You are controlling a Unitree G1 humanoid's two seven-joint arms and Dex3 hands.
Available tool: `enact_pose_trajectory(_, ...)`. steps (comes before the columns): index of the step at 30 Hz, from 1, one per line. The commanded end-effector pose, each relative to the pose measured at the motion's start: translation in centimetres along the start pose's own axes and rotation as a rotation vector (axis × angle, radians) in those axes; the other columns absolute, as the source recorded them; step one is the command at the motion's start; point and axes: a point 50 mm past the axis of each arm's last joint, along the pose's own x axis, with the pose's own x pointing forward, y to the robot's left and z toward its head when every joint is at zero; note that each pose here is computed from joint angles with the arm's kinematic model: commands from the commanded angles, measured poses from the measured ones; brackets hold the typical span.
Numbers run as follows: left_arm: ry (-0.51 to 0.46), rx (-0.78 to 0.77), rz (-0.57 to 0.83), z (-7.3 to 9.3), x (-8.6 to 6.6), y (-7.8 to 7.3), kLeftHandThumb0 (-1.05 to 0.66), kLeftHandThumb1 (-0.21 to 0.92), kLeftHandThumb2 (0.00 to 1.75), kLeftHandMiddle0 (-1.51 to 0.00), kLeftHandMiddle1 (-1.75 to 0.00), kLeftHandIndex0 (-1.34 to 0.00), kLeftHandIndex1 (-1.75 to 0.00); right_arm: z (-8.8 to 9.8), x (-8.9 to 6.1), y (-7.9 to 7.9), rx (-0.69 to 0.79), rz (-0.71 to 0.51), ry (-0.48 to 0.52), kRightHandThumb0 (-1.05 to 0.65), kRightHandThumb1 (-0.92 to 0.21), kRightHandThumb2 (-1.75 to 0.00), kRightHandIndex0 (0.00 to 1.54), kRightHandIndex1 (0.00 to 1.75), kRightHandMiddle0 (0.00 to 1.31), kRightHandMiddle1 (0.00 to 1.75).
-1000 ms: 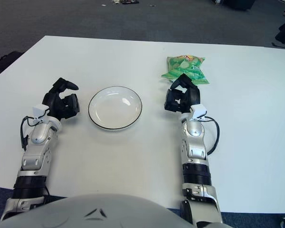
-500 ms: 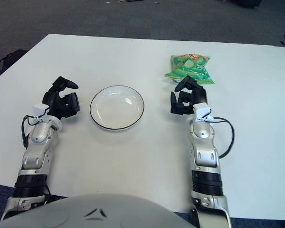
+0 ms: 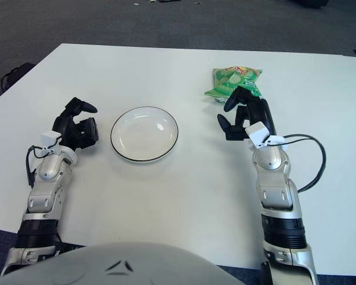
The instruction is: Put the snack into the plate.
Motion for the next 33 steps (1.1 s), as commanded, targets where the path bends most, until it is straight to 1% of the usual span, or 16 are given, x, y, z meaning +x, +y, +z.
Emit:
enact_pose_trajectory(1,0.126,-0.018,0.032,-3.0,-2.1,0.1,-0.44,0.44,1.16,-1.21,-1.75,-0.51,-1.75,-0.1,1.0,-1.3,-0.121,-0.005,-0.016,-0.46,-0.40,-1.21,1.05,1.75,0.55,1.75)
enact_pose_trajectory(5,0.127,-0.019,0.033,-3.0,-2.1,0.2,-0.44,0.43,1.17,-1.21,-1.75,-0.52,-1.75,-0.1,1.1,-1.5,-0.155,-0.005,-0.028,-0.45,-0.42,-1.18,1.05,1.75,0.53,1.75)
enact_pose_trajectory(9,0.129,-0.023,0.036,-3.0,-2.1,0.2,-0.44,0.43,1.17,-1.20,-1.75,-0.52,-1.75,-0.2,1.4,-2.1,-0.171,-0.005,-0.030,-0.44,-0.45,-1.14,1.04,1.75,0.51,1.75)
enact_pose_trajectory(13,0.131,-0.024,0.040,-3.1,-2.1,0.2,-0.44,0.43,1.17,-1.21,-1.75,-0.52,-1.75,-0.7,2.4,-2.9,-0.203,-0.003,-0.036,-0.43,-0.49,-1.10,1.04,1.75,0.48,1.75)
enact_pose_trajectory(24,0.136,-0.022,0.045,-3.3,-2.0,0.3,-0.44,0.45,1.15,-1.20,-1.75,-0.51,-1.75,-1.1,3.8,-3.7,-0.286,0.021,-0.070,-0.42,-0.54,-1.03,1.00,1.75,0.44,1.75)
enact_pose_trajectory(27,0.136,-0.023,0.047,-3.3,-2.0,0.3,-0.43,0.46,1.13,-1.19,-1.75,-0.50,-1.75,-1.1,4.1,-3.8,-0.301,0.028,-0.080,-0.41,-0.55,-1.02,0.96,1.75,0.43,1.75)
enact_pose_trajectory(33,0.135,-0.032,0.044,-3.3,-2.0,0.3,-0.43,0.47,1.13,-1.17,-1.75,-0.49,-1.75,-1.3,5.1,-4.0,-0.369,0.030,-0.101,-0.40,-0.58,-0.97,0.81,1.75,0.41,1.75)
